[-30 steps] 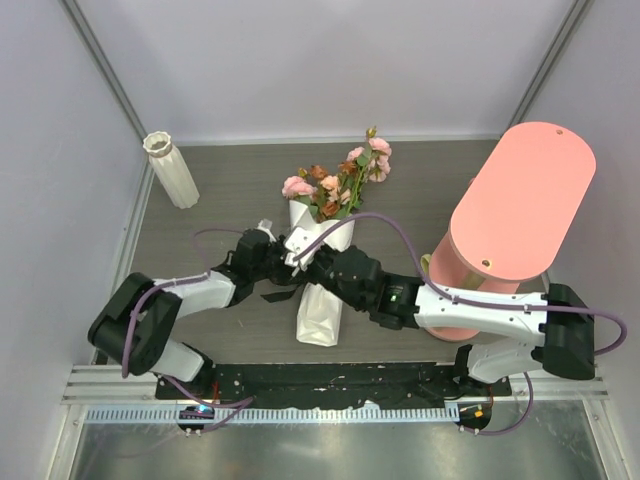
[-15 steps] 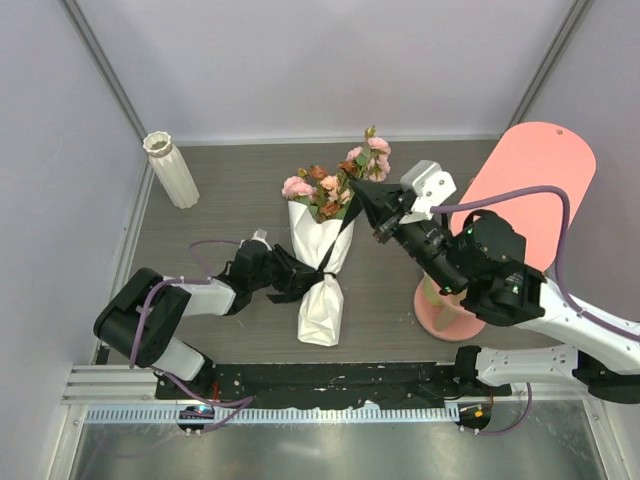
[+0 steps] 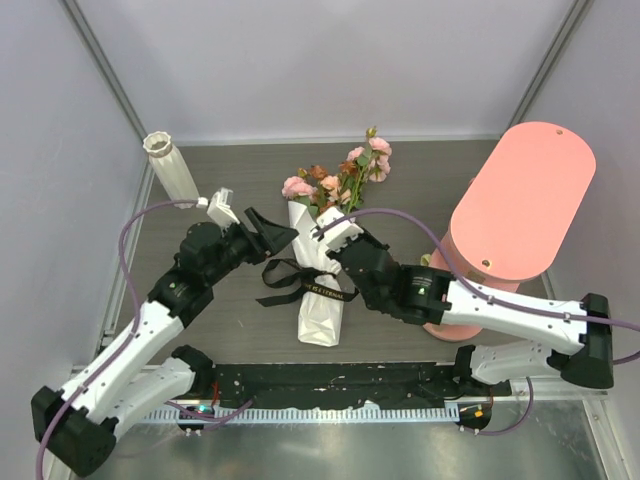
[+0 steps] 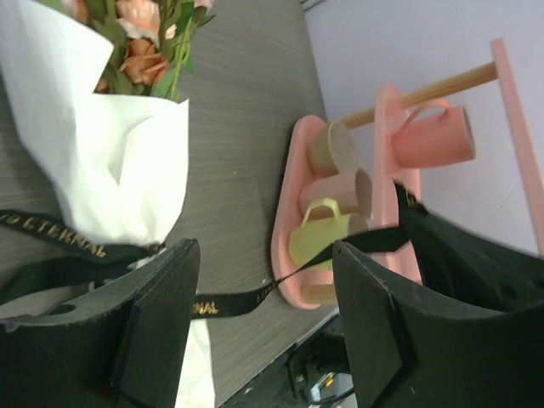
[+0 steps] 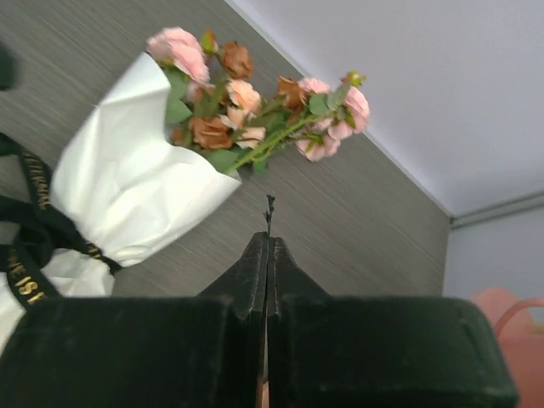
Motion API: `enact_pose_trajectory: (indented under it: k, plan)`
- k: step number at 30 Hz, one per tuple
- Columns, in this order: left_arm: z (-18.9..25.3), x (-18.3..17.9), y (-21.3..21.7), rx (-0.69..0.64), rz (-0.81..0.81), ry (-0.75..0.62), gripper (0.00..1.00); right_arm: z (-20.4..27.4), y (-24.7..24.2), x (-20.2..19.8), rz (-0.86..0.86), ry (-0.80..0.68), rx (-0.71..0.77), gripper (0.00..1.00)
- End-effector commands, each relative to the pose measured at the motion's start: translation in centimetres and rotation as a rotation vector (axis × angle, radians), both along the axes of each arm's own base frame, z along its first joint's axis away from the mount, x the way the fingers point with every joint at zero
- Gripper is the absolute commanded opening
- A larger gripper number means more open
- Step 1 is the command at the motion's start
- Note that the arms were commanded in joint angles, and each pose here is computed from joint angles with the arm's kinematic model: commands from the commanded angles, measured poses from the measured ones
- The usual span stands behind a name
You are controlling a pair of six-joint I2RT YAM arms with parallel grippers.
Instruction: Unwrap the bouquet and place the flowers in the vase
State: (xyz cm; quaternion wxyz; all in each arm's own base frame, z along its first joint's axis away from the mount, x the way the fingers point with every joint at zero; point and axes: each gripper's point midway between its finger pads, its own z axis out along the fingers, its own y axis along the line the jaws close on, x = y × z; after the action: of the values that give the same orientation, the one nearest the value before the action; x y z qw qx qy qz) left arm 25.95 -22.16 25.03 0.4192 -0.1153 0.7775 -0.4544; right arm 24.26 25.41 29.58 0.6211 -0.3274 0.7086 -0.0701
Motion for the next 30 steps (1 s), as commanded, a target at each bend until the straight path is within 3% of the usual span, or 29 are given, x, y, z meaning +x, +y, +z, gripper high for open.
enact_pose_trajectory:
  k: [1,5,12,13,15,18,23,30]
  plan:
    - [-5.3,-2.3,2.0,0.173,-0.014,0.114,0.64,0.8,-3.0,2.3,-0.257,-0.059,-0.034,0.01]
    - [-8.1,-3.4,2.1,0.146,-0.019,0.164,0.62,1.5,-5.4,5.1,-0.385,-0.059,-0.094,0.01]
    - [-13.7,-4.5,0.7,0.132,-0.104,0.258,0.72,10.4,-2.8,5.9,-0.204,-0.089,0.206,0.01]
    - [-14.5,-4.6,0.6,0.143,-0.117,0.274,0.59,10.7,-2.1,5.7,-0.166,-0.084,0.230,0.01]
    - [-15.3,-4.1,-0.1,0.149,-0.146,0.270,0.47,11.4,-0.9,5.5,-0.105,-0.072,0.286,0.01]
    - [-16.0,-3.4,-0.1,0.216,-0.157,0.242,0.47,11.4,-0.6,5.4,-0.091,-0.066,0.316,0.01]
    - [-17.6,-1.8,0.1,0.366,-0.179,0.225,0.47,10.8,-0.8,5.0,-0.077,-0.059,0.321,0.01]
    - [-17.3,-2.1,-3.4,0.260,-0.332,0.204,0.60,10.4,-1.1,4.5,-0.053,-0.060,0.314,0.01]
